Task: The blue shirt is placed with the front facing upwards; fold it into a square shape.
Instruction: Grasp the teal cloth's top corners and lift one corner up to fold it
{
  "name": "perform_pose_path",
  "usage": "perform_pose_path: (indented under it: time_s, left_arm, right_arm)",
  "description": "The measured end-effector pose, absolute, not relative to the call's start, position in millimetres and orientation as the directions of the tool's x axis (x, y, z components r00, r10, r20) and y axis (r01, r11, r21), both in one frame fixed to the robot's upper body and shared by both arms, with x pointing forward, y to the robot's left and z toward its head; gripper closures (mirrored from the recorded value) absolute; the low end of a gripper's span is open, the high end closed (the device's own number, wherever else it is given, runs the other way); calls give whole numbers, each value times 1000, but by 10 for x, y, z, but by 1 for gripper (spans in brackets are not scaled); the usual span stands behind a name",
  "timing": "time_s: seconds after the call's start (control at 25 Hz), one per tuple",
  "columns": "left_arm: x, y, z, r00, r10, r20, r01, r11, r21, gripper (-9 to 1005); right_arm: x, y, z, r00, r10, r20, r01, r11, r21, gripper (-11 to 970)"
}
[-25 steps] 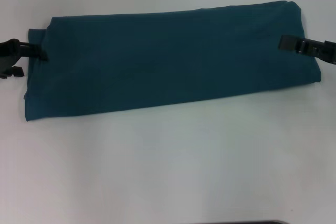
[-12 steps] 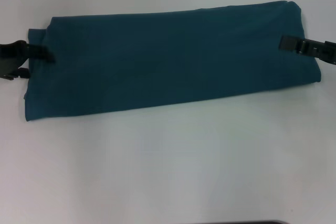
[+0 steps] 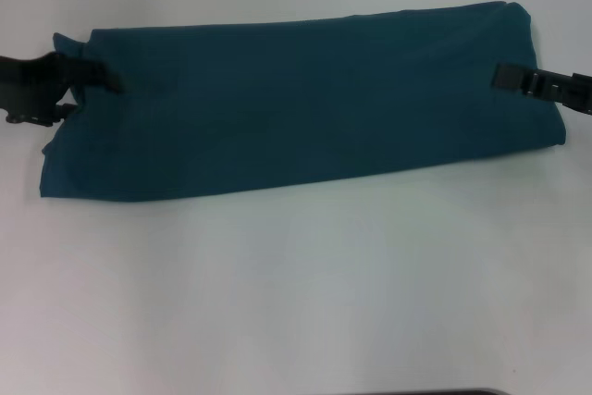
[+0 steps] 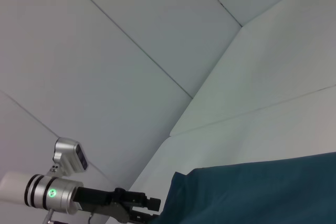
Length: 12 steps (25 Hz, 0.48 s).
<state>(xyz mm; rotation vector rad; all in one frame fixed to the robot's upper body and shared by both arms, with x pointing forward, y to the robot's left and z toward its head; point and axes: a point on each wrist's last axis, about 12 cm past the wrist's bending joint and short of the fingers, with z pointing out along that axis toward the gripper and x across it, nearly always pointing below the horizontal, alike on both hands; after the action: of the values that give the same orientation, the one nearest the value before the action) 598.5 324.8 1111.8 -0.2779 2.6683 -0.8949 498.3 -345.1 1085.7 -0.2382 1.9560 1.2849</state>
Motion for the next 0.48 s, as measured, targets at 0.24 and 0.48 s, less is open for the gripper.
perform_pose_path:
  time_s: [0.24,0.48]
  left_arm:
    - [5979,3360,11089,-924,-296,-243,-113,816,-567,164]
    - [5986,3400,11029,-919,-296,-260,-130,851,-509,165]
  right_arm:
    - [4992,-3447,10862,-686,244,-685,-533,473,702,16]
    - [4994,-3450,10865,-686,244,-686,-533,474,701,16]
